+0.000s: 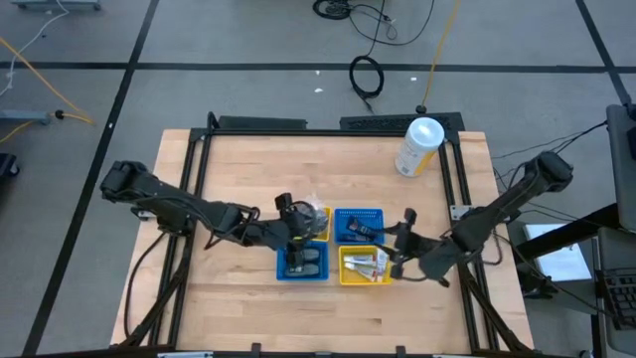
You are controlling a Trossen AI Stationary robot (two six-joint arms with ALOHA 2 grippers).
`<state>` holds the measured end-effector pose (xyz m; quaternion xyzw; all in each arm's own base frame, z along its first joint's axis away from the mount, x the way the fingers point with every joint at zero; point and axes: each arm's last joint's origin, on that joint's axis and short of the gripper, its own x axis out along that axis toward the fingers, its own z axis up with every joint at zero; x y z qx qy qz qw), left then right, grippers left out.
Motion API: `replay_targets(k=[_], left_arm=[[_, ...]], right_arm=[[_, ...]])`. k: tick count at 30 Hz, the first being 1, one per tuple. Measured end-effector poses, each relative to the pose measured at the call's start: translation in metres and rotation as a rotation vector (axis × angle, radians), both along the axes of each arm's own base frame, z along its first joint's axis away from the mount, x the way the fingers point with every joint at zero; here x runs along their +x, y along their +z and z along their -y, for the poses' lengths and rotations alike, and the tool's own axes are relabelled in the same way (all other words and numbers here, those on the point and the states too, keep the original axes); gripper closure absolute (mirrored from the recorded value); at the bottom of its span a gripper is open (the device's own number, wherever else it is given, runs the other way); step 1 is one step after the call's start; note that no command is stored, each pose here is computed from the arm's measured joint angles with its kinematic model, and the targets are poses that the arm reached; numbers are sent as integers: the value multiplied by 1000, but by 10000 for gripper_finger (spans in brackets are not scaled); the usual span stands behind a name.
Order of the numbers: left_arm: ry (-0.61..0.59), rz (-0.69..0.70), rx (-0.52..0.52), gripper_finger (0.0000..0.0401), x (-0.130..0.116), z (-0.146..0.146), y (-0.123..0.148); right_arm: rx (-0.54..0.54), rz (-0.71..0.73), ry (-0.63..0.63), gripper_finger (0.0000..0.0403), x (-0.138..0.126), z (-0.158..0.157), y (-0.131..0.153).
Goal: Pick & Place Travel size toiletries
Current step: Return to Home Position
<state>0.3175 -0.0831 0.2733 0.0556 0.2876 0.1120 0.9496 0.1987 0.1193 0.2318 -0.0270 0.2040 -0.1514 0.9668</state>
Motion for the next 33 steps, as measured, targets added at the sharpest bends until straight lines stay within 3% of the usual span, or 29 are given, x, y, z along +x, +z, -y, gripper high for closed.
replay_targets(k=[5, 13, 23, 26, 28, 33], left_arm=[[14, 51, -20, 187, -22, -13, -14], [4, 261, -136, 187, -89, -46, -46], [41, 493, -215, 187, -160, -68, -102], [79, 549, -252, 187, -175, -72, -118], [134, 508, -261, 187, -178, -74, -123], [233, 496, -244, 187, -180, -79, -126]], right_arm=[[56, 83, 34, 253, -30, 14, -4], [117, 294, 91, 258, -69, 41, -15], [28, 525, 113, 259, -99, 66, -39], [8, 551, 33, 259, -105, 73, -41], [1, 550, -8, 259, -108, 76, -42], [-59, 474, 101, 269, -113, 79, -52]])
